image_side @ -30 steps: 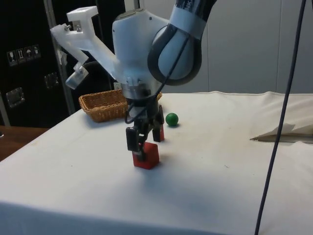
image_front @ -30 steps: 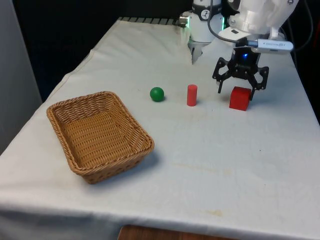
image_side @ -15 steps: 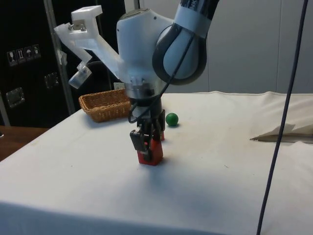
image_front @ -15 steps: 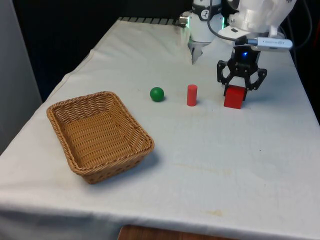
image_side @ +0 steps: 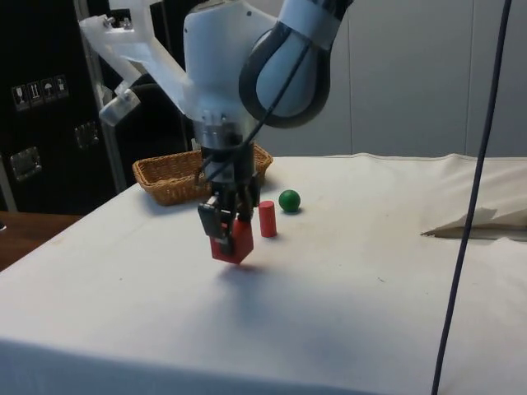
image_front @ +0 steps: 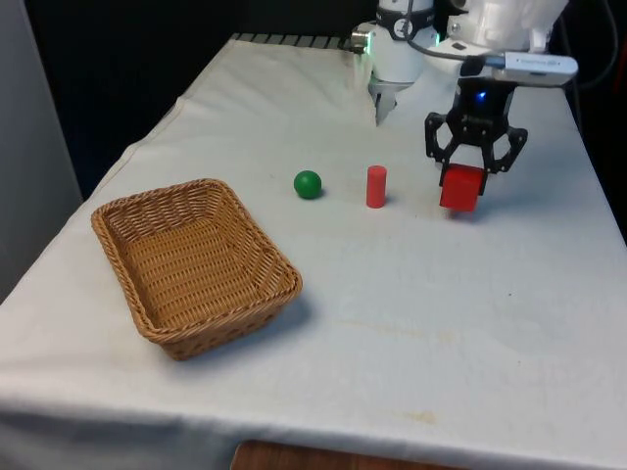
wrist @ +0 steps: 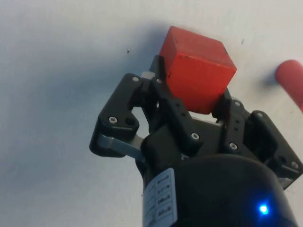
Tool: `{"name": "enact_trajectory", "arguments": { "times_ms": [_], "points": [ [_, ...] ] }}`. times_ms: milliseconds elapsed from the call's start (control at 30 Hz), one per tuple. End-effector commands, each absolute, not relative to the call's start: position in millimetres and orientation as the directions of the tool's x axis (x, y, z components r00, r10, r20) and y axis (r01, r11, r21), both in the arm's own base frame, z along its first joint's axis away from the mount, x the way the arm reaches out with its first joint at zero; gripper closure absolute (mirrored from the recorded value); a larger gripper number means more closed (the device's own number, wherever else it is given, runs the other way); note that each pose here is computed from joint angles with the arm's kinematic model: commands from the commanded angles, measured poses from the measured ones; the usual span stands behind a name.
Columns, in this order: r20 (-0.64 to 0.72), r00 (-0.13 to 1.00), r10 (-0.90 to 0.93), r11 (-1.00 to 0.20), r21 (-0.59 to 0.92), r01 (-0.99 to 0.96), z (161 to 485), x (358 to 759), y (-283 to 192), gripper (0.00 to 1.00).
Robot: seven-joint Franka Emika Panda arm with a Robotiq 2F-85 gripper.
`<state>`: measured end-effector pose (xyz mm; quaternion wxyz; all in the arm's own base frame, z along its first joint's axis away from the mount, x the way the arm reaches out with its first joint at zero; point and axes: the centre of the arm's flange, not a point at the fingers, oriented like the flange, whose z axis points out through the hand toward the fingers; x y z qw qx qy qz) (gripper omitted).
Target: Pick up the object to the left of the cylinder and place it into the basket.
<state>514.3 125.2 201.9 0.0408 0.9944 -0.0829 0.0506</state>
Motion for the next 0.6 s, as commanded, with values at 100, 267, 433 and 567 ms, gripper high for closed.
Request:
{"name": "enact_trajectory", "arguments": {
  "times_ms": [100, 267, 433, 567],
  "points": [
    [0.118, 0.979, -0.164, -0.982, 0.074, -0.173, 209, 521, 123, 0.97],
    [0.142, 0.975, -0.17, -0.982, 0.064, -0.18, 221, 535, 117, 0.97],
    [0.158, 0.972, -0.173, -0.981, 0.06, -0.184, 229, 545, 111, 0.97],
    [0.176, 0.969, -0.175, -0.981, 0.056, -0.188, 239, 556, 103, 0.97]
  ]
}}
